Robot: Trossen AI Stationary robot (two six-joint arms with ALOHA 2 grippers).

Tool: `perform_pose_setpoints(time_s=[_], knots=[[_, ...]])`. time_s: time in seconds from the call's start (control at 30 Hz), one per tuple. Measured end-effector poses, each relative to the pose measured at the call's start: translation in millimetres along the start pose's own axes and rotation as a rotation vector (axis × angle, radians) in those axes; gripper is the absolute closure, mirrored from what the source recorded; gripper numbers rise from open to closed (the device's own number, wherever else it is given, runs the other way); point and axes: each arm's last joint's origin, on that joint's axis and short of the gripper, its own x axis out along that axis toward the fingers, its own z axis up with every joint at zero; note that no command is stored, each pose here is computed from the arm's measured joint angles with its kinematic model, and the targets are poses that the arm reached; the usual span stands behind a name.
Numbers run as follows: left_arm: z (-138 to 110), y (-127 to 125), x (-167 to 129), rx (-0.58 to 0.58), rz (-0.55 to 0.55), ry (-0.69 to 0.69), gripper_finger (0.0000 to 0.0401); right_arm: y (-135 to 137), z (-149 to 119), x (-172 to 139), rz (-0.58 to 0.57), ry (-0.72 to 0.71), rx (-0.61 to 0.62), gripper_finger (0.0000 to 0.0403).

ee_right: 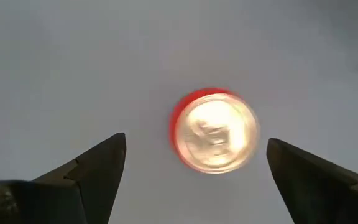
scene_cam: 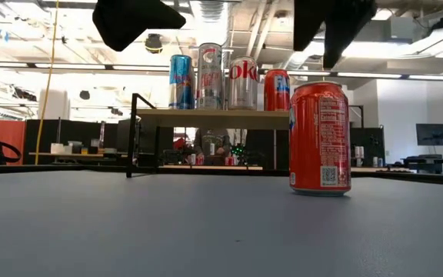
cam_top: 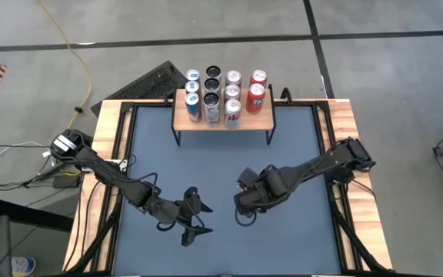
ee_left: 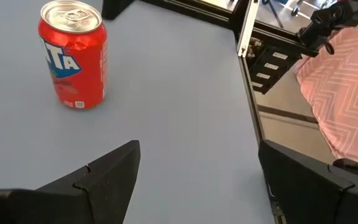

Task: Place canned beverage on shelf
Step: Put the orange soda can on the shelf aligned with the other orange soda can

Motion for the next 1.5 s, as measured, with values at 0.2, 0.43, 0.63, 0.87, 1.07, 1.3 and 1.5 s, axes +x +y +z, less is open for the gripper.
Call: perform_pose_setpoints(time_s=[0.2, 0.43, 0.63, 0.87, 1.07, 1.3, 1.5], knots=[[-0.7, 0.4, 0.0, 0.003, 0.003, 0.008, 0.0085, -11.2, 8.3, 18.4, 0.109, 0.038, 0.048, 0.0040], [-3.6, 2.2, -0.1, 0.014, 0.020, 0.037, 0.0085, -24.9, 7.1, 47.5, 0.057, 0.093, 0.108, 0.0042], [-4.1, 2.3, -0.1, 0.017, 0.022, 0.041, 0.0086, -20.4, 12.4, 52.1, 0.149, 0.095, 0.104, 0.0043], [-4.1, 2.4, -0.2, 0.017, 0.024, 0.041, 0.0086, -23.4, 10.9, 53.3, 0.121, 0.121, 0.095, 0.0077], [-4.2, 2.4, -0.2, 0.018, 0.025, 0.041, 0.0086, -23.2, 10.6, 53.4, 0.136, 0.135, 0.039, 0.0100], [-4.3, 2.9, -0.1, 0.019, 0.033, 0.040, 0.0085, -20.6, 8.4, 52.0, 0.168, 0.132, -0.146, 0.0131], [-4.2, 3.1, -0.1, 0.019, 0.041, 0.035, 0.0086, -17.4, 4.4, 50.3, 0.205, 0.109, -0.502, 0.0142]])
